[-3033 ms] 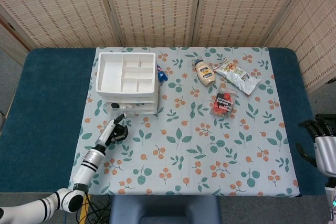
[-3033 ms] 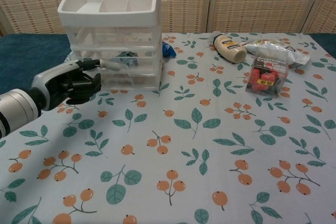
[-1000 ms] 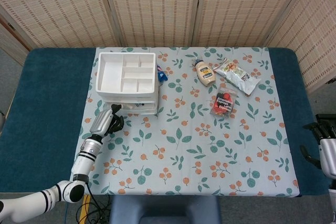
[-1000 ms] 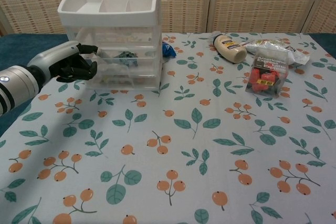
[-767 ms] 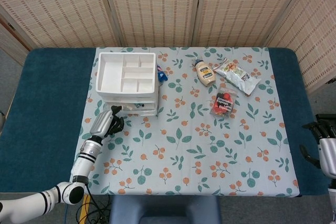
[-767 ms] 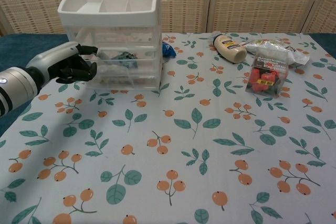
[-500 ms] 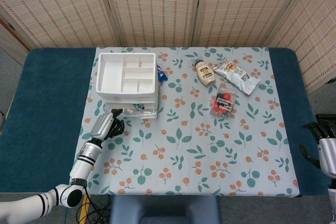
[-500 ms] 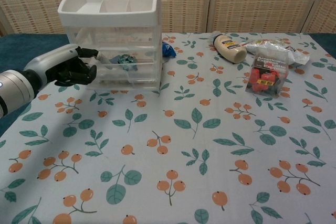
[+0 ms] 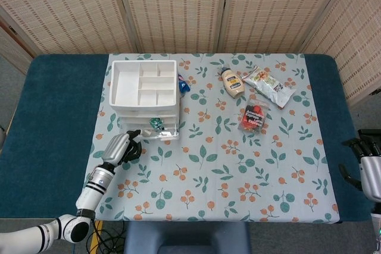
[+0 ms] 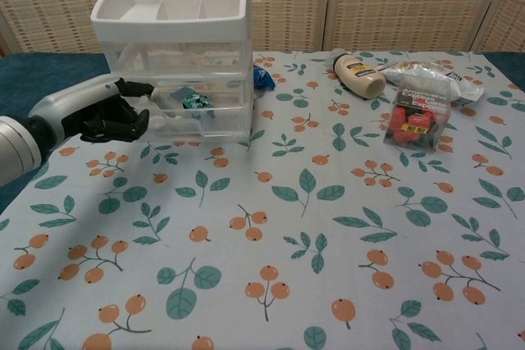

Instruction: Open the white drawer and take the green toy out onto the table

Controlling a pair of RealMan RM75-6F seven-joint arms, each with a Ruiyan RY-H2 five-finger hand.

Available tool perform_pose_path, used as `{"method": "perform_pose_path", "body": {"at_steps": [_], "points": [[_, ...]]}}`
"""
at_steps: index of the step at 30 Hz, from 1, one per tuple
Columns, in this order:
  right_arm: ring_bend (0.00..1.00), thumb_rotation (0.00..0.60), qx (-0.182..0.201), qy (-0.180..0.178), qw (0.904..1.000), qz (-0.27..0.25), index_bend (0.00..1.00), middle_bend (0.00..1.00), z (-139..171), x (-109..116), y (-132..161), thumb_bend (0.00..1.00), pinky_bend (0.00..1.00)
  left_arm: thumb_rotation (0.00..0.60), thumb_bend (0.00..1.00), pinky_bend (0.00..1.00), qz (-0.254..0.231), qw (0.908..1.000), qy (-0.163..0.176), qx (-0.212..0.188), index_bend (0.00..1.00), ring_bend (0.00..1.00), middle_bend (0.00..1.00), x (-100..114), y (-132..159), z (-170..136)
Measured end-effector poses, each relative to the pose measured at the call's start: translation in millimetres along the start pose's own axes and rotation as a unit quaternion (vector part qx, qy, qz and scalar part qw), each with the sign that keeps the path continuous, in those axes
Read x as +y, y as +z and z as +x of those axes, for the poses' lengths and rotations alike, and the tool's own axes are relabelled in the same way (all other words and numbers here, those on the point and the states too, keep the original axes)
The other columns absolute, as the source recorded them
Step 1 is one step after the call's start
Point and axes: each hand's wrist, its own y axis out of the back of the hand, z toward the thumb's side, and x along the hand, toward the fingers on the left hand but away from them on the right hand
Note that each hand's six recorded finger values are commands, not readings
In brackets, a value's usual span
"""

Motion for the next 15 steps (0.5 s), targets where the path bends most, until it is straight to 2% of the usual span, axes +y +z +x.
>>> {"method": "perform_pose_path", "body": {"at_steps": [15], "points": [[0.20,0.600,0.000,0.000,1.0000,0.002,0.28,0.29,-0.2,1.1,1.2,0.33,0.30,0.600,0.68,1.00,-0.002,0.9998,-0.019,-0.011,0.38,1.00,0.94,-2.9,3.0,-11.3]]}}
